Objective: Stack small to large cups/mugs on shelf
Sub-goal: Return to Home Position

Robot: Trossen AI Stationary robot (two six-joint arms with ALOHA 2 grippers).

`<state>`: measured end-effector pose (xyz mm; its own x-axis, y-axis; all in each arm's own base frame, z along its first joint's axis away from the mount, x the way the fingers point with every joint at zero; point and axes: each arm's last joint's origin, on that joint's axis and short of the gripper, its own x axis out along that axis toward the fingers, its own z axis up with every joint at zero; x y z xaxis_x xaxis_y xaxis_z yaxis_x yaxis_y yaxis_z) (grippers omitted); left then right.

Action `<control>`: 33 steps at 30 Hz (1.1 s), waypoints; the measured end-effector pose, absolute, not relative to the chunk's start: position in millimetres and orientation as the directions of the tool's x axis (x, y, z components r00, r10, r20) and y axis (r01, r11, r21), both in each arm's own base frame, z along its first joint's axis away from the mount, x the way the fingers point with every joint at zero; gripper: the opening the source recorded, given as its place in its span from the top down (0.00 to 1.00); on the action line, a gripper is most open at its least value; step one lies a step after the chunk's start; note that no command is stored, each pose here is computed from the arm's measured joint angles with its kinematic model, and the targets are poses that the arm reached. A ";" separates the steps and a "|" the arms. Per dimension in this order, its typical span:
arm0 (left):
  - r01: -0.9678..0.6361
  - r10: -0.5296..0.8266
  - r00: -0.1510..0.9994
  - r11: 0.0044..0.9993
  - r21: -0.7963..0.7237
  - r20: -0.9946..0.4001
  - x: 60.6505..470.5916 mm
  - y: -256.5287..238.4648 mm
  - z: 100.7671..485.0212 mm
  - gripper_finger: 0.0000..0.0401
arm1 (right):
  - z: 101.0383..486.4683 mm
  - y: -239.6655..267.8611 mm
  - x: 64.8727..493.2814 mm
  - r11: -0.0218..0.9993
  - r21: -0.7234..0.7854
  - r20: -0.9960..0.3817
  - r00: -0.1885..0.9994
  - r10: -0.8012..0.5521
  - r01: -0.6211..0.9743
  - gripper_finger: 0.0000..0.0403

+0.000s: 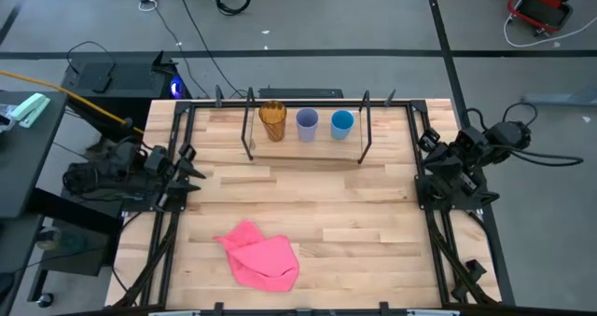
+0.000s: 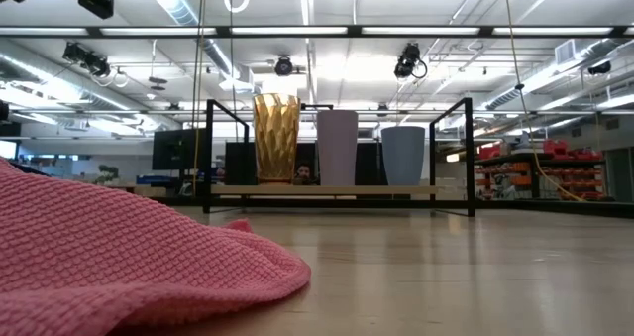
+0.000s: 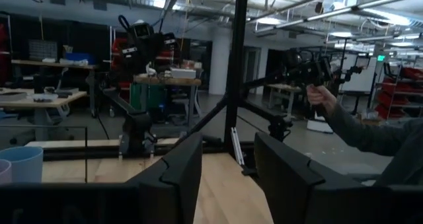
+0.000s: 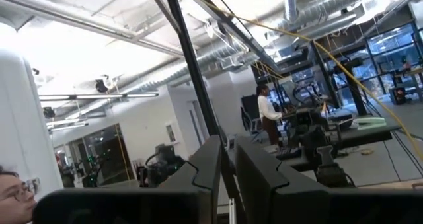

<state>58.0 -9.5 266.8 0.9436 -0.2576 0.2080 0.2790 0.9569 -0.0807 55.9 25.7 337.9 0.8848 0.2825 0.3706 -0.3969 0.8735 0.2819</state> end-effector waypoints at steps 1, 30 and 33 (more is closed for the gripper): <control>0.279 -0.257 0.943 0.957 -0.080 0.213 60.2 -9.6 263.9 0.63 | 338.0 24.9 54.5 0.873 0.281 0.375 0.883 0.282 -0.398 0.87; 0.300 -0.256 0.931 0.943 -0.142 0.260 85.7 -11.2 214.9 0.63 | 335.1 1.0 13.7 0.865 0.279 0.486 0.838 0.247 -0.417 0.87; 0.299 -0.257 0.932 0.943 -0.146 0.255 87.5 -11.3 209.5 0.64 | 331.0 3.2 17.5 0.863 0.286 0.474 0.844 0.250 -0.417 0.87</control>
<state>87.5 -11.3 209.5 0.9324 -0.2565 0.2547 0.2993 0.9430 -0.1458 17.5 3.2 331.0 0.8439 0.2505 0.4744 -0.4167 0.8630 0.2857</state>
